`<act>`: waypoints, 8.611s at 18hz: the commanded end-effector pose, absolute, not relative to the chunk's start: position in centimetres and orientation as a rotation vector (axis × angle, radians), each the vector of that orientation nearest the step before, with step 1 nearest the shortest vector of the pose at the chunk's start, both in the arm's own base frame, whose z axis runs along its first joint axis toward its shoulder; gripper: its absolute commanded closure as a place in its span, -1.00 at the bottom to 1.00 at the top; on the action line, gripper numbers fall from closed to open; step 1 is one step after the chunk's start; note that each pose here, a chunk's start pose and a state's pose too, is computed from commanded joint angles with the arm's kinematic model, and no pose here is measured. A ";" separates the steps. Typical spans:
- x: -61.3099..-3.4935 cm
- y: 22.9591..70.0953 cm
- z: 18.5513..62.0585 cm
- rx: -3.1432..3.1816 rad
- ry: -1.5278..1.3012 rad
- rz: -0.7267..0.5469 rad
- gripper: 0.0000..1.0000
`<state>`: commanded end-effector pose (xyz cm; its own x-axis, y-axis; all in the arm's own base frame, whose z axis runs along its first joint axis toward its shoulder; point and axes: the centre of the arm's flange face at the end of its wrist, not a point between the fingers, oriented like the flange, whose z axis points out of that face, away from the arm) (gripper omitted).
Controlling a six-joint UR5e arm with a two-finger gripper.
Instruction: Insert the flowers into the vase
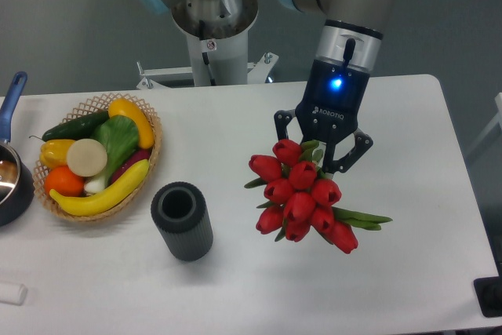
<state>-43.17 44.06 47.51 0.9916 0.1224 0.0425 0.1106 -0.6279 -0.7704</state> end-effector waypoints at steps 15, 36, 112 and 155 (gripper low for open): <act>-42.3 47.1 47.0 -2.231 -0.069 0.047 0.27; -33.7 51.9 48.9 -1.599 0.414 -0.485 0.27; -34.0 49.3 27.6 -1.740 0.269 -0.577 0.11; -36.7 28.5 48.4 -2.834 0.904 0.485 -1.00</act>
